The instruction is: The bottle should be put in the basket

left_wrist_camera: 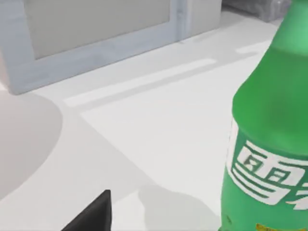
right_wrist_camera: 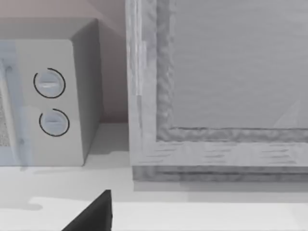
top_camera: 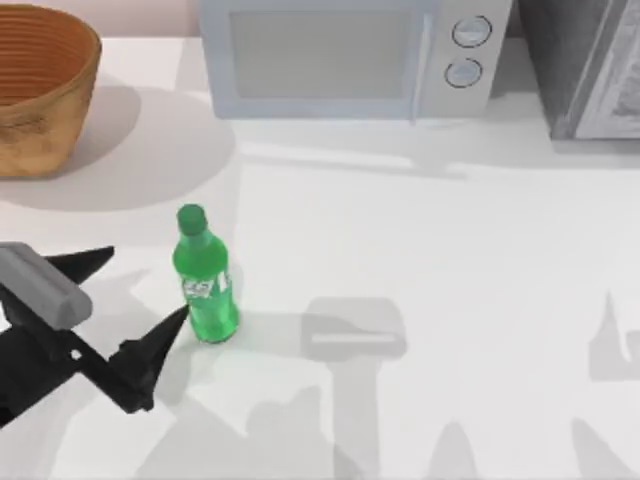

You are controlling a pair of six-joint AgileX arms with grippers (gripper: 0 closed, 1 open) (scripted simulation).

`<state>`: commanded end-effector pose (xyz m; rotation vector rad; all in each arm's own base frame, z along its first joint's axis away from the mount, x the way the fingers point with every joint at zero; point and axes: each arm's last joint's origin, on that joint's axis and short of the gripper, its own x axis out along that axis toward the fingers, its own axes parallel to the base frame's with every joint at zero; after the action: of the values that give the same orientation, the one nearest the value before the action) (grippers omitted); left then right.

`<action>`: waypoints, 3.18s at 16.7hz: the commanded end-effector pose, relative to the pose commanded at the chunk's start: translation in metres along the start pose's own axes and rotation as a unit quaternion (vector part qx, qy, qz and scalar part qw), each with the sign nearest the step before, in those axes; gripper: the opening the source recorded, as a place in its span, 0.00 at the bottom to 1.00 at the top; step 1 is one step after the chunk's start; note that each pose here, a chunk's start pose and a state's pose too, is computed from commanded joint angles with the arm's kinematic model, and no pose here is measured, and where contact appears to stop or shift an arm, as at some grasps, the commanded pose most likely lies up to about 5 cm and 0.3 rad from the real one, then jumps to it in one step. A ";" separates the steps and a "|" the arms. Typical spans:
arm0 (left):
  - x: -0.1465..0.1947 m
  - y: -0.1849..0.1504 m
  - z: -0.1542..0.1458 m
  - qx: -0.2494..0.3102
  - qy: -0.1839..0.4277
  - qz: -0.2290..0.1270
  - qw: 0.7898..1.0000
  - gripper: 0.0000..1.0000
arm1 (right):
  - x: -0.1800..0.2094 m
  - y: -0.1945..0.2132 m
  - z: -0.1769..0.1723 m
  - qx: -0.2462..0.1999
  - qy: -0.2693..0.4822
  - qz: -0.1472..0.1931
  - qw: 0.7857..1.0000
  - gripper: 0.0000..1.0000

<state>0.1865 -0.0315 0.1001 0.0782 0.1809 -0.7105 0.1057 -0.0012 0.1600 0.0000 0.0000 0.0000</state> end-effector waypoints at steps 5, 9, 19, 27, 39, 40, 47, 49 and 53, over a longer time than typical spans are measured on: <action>0.007 -0.002 -0.013 0.005 0.003 -0.046 0.999 1.00 | 0.000 0.000 0.000 0.000 0.000 0.000 1.000 1.00; 0.007 -0.002 -0.014 0.005 0.003 -0.047 0.999 1.00 | 0.000 0.000 0.000 0.000 0.000 0.000 1.000 1.00; 0.068 -0.007 -0.013 0.005 0.003 -0.047 0.999 1.00 | 0.000 0.000 0.000 0.000 0.000 0.000 1.000 1.00; 0.077 -0.009 -0.014 0.005 0.003 -0.047 0.999 0.85 | 0.000 0.000 0.000 0.000 0.000 0.000 1.000 1.00; 0.077 -0.009 -0.014 0.005 0.003 -0.047 0.999 0.00 | 0.000 0.000 0.000 0.000 0.000 0.000 1.000 1.00; 0.077 -0.009 -0.014 0.005 0.003 -0.047 0.999 0.00 | 0.000 0.000 0.000 0.000 0.000 0.000 1.000 1.00; 0.077 -0.009 -0.014 0.005 0.004 -0.047 0.999 0.00 | 0.000 0.000 0.000 0.000 0.000 0.000 1.000 1.00; 0.079 -0.006 -0.011 0.008 -0.003 -0.040 0.999 0.00 | 0.000 0.000 0.000 0.000 0.000 0.000 1.000 1.00; 0.100 0.026 0.024 0.022 -0.054 0.029 0.998 0.00 | 0.000 0.000 0.000 0.000 0.000 0.000 1.000 1.00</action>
<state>0.2811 -0.0792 0.1050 0.0862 0.0588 -0.6596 0.1057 -0.0012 0.1600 0.0000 0.0000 0.0000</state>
